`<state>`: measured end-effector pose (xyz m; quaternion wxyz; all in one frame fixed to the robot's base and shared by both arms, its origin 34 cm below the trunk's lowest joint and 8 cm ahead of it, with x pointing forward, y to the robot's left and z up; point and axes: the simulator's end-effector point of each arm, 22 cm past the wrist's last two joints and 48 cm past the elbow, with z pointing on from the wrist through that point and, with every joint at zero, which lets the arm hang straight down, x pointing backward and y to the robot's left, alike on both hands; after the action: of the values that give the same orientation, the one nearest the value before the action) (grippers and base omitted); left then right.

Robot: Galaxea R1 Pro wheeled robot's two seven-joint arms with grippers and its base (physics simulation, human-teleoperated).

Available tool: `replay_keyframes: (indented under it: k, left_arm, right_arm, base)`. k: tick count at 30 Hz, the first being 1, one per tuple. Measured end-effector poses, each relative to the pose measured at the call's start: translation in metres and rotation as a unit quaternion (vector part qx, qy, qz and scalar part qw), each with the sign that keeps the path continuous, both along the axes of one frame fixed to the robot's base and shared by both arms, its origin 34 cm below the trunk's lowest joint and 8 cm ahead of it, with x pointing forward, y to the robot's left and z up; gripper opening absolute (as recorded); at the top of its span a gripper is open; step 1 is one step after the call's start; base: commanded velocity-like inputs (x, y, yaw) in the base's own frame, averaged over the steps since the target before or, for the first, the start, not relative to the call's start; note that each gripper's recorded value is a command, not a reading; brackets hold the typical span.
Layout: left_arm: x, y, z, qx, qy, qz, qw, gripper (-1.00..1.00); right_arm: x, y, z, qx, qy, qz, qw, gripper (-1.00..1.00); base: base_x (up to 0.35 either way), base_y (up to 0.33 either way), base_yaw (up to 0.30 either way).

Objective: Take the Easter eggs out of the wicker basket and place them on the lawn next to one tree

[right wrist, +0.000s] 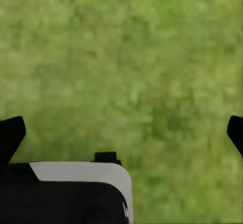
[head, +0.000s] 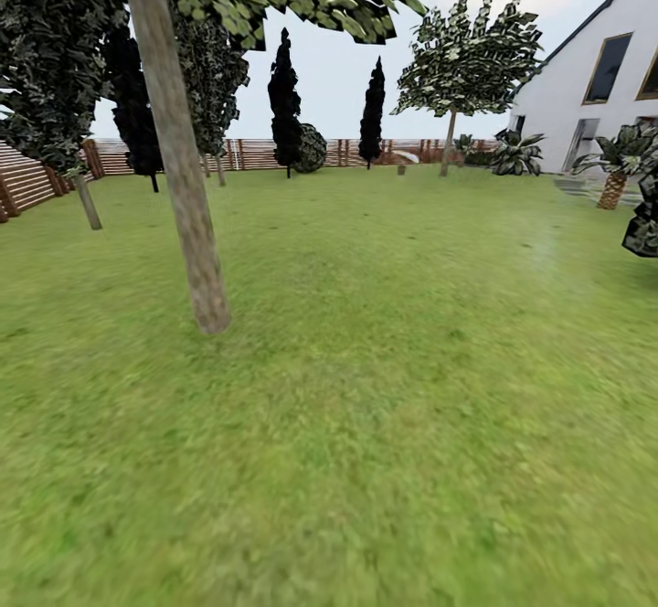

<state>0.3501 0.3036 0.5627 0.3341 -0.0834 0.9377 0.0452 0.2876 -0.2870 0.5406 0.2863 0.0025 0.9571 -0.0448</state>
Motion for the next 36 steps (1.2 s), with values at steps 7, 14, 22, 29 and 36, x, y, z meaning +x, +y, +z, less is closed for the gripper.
replay_keyframes:
  k: [7, 14, 22, 29, 36]
  left_arm:
    - [0.0, 0.0, 0.0, 0.0, 0.0, 0.0, 1.0, 1.0]
    - [0.0, 0.0, 0.0, 0.0, 0.0, 0.0, 1.0, 1.0]
    - [0.0, 0.0, 0.0, 0.0, 0.0, 0.0, 1.0, 1.0]
    - [0.0, 0.0, 0.0, 0.0, 0.0, 0.0, 1.0, 1.0]
    - [0.0, 0.0, 0.0, 0.0, 0.0, 0.0, 1.0, 1.0]
  right_arm:
    - [0.006, -0.002, 0.002, -0.001, -0.006, -0.001, 1.0, 1.0]
    - [0.031, -0.004, 0.011, -0.003, -0.034, -0.004, 0.9994, 1.0]
    - [0.034, -0.002, 0.012, -0.001, -0.04, -0.003, 0.9992, 1.0]
    - [0.039, -0.001, 0.016, -0.001, -0.054, 0.0, 0.9986, 1.0]
    - [0.067, -0.001, 0.046, 0.0, -0.151, 0.0, 0.9885, 1.0]
  base:
    - [0.339, 0.0, 0.0]
    - [0.339, 0.0, 0.0]
    - [0.339, 0.0, 0.0]
    - [0.339, 0.0, 0.0]
    - [0.339, 0.0, 0.0]
